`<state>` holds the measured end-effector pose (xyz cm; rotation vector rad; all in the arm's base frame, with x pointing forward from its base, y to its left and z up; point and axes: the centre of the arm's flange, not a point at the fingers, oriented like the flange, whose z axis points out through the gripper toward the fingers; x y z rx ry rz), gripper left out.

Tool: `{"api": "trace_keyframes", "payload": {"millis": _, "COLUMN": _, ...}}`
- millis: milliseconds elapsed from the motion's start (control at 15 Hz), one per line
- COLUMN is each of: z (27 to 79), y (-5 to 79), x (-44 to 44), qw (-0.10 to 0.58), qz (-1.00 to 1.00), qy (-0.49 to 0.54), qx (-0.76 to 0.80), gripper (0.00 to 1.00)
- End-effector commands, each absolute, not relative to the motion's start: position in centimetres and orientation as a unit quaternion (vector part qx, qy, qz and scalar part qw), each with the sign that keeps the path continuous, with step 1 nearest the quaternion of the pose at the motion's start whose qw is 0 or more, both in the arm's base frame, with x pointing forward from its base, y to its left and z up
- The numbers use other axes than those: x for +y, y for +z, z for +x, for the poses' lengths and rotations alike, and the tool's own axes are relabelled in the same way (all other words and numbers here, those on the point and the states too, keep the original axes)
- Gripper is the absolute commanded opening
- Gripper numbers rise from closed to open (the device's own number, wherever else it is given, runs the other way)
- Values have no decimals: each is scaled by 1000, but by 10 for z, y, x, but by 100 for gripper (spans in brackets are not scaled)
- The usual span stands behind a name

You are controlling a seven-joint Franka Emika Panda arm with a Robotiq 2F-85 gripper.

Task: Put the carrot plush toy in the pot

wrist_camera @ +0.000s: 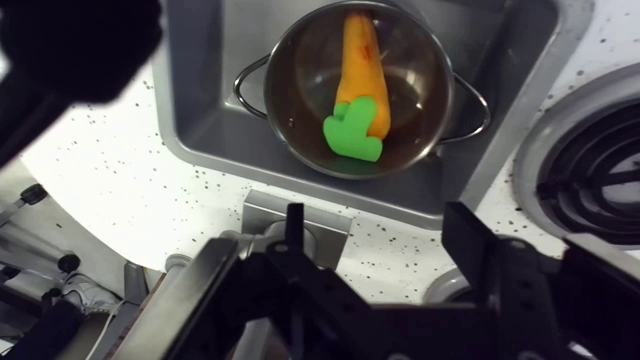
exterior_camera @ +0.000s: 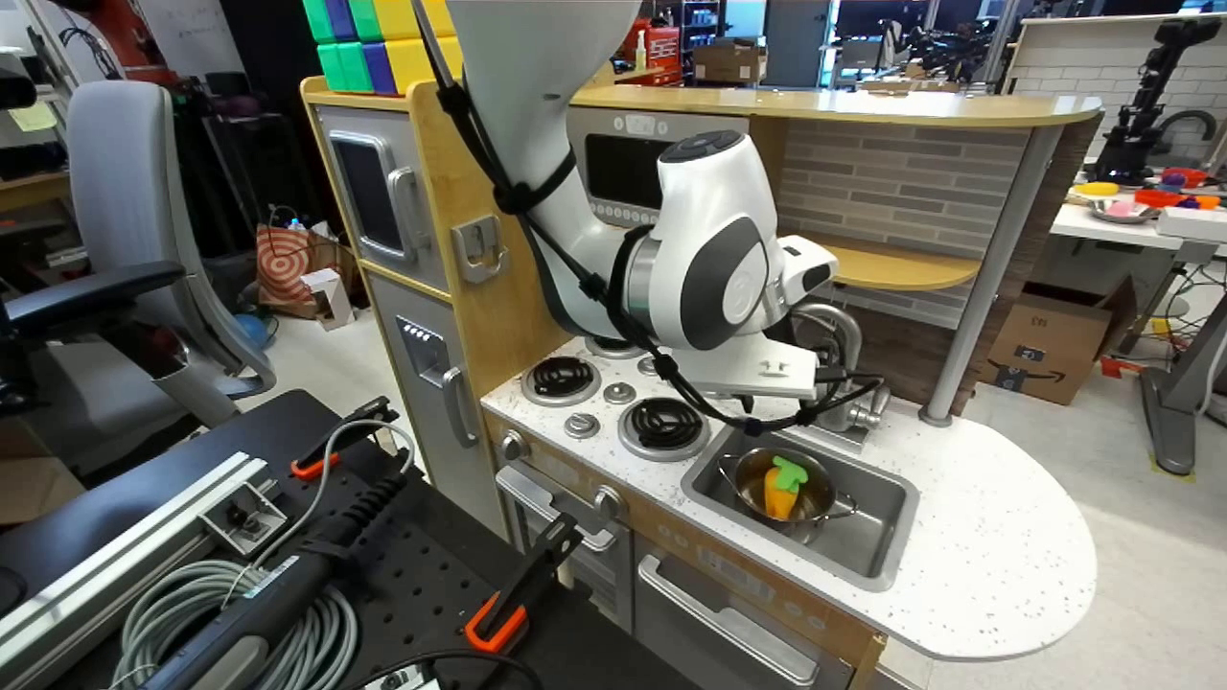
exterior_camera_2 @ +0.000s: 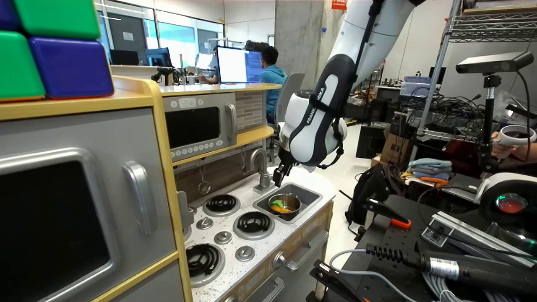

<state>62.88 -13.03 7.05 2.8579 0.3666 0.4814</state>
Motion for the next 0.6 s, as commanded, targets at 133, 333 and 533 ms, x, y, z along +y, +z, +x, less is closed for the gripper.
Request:
{"api": "trace_keyframes", "payload": {"millis": 133, "z": 566, "y": 125, "x": -114, "qw": 50, "qz": 978, "qy": 69, "qx": 193, "gripper": 100}}
{"api": "trace_keyframes", "payload": {"millis": 333, "z": 535, "y": 149, "x": -110, "qw": 14, "qz": 977, "qy": -2, "qx": 215, "gripper": 100}}
{"api": "trace_keyframes", "payload": {"millis": 533, "z": 558, "y": 121, "x": -107, "qw": 37, "qz": 978, "qy": 29, "qx": 203, "gripper": 100}}
